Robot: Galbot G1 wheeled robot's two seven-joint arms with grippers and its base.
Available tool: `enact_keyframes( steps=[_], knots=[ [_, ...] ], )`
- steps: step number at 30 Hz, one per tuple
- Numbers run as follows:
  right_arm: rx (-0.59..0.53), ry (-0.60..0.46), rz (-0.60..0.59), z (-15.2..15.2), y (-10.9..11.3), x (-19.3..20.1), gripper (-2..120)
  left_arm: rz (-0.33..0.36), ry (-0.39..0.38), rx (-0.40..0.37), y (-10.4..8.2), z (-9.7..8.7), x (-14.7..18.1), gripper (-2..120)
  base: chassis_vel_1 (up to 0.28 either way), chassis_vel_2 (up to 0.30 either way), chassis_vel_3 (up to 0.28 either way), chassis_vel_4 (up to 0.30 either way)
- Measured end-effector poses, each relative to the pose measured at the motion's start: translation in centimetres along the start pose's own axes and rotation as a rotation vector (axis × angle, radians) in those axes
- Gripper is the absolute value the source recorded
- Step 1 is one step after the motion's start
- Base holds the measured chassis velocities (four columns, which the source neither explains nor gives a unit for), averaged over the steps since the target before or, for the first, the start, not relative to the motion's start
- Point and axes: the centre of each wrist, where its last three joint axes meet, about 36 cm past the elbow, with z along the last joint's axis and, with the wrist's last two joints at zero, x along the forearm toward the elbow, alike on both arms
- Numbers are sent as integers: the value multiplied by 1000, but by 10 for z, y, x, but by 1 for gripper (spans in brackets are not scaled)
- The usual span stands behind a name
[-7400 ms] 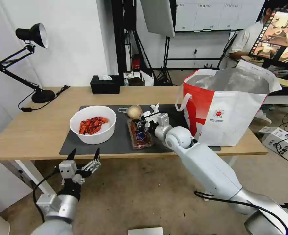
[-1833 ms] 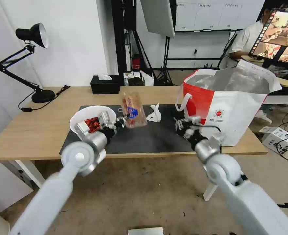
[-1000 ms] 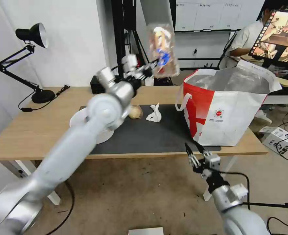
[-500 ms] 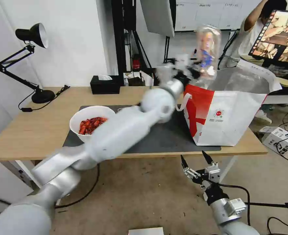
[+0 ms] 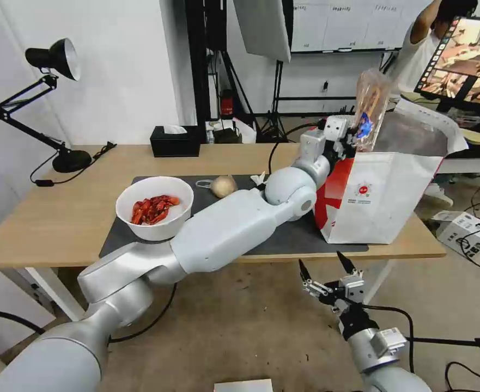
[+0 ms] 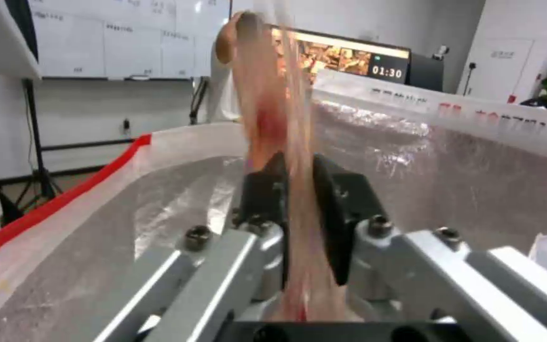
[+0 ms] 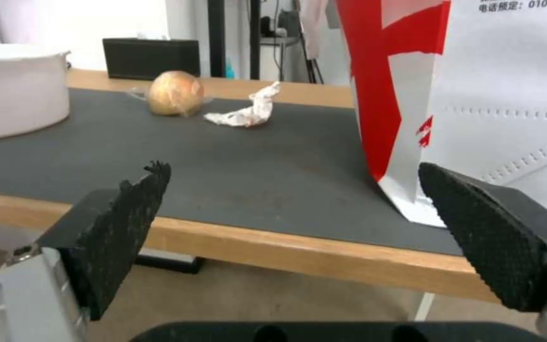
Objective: Pick up the trash from the table and place it into the takeout bag.
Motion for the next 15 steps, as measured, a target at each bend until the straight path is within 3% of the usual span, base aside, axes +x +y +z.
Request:
enact_keyframes(
  steps=[5, 10, 15],
  knots=[
    [0, 2, 0, 1, 0, -3, 100, 3, 4, 30, -1, -4, 0, 38, 0, 0, 0, 0],
    [-3, 9, -5, 1, 1, -4, 100, 3, -26, 62, -8, -20, 1, 59, 0, 0, 0, 0],
    [-11, 2, -9, -6, 1, -4, 100, -43, -87, 53, 5, -37, 18, 77, 0, 0, 0, 0]
  ],
)
